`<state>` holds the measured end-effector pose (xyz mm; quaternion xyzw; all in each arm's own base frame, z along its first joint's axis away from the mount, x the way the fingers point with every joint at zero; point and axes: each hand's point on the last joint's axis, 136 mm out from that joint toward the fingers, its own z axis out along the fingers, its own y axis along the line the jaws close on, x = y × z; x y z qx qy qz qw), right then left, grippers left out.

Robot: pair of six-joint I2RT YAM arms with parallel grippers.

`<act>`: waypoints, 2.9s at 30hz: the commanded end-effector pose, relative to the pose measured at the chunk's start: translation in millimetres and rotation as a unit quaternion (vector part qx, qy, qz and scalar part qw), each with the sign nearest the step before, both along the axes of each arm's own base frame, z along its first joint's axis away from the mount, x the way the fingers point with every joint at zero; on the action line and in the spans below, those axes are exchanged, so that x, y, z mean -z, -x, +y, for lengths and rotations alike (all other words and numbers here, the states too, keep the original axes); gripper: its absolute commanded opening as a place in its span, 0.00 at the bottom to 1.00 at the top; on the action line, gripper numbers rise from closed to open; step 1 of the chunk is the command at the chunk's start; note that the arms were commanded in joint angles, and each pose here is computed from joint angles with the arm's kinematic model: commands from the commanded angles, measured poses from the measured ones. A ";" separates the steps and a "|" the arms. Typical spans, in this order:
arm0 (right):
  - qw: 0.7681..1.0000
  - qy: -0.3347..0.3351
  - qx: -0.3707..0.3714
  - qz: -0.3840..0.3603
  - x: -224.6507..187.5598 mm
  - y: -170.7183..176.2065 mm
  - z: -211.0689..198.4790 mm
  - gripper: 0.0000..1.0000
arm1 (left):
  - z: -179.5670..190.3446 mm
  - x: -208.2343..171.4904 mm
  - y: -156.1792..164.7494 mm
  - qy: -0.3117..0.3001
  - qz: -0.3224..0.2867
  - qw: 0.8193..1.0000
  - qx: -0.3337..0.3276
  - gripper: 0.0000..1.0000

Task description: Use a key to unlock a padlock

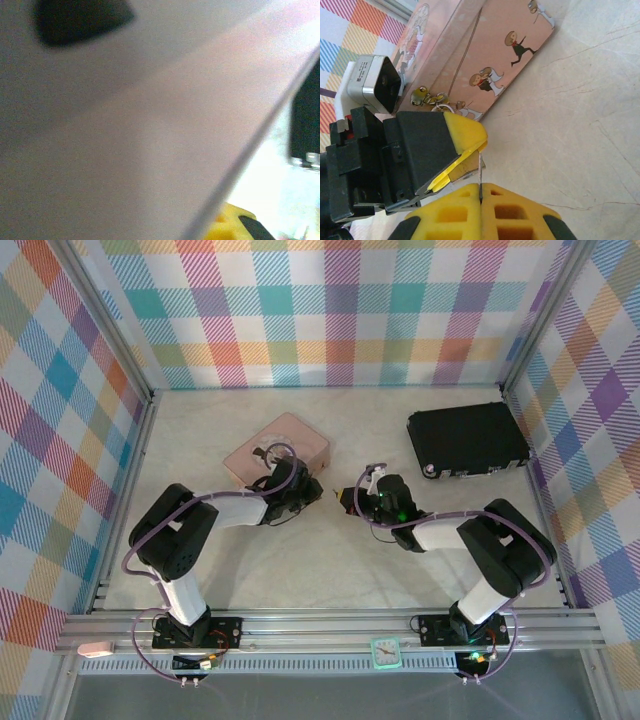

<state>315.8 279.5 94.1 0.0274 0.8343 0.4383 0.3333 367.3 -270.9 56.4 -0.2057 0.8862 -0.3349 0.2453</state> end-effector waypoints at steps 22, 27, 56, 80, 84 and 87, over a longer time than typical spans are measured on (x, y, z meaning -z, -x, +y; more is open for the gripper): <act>0.994 -0.105 -0.022 0.011 -14.1 -2.4 19.8 0.00 | -22.2 -44.1 -14.5 0.163 -0.054 0.985 0.009 0.00; 0.993 -0.113 -0.015 0.011 -16.4 -11.8 19.0 0.00 | -22.1 -42.5 -12.6 0.166 -0.054 0.985 0.011 0.00; 0.993 -0.121 -0.013 0.003 -28.6 -13.4 19.2 0.00 | -23.0 -41.5 -10.2 0.166 -0.056 0.985 0.013 0.00; 0.973 -0.205 0.059 0.082 -13.8 -19.1 5.1 0.00 | -23.2 -53.6 -13.4 0.168 -0.074 0.983 0.009 0.00; 0.970 -0.222 0.064 0.079 -20.3 -20.0 3.6 0.00 | -23.0 -52.6 -13.6 0.167 -0.074 0.983 0.009 0.00; 0.970 -0.220 0.065 0.081 -19.0 -20.6 4.1 0.00 | -23.7 -52.5 -13.3 0.167 -0.074 0.983 0.009 0.00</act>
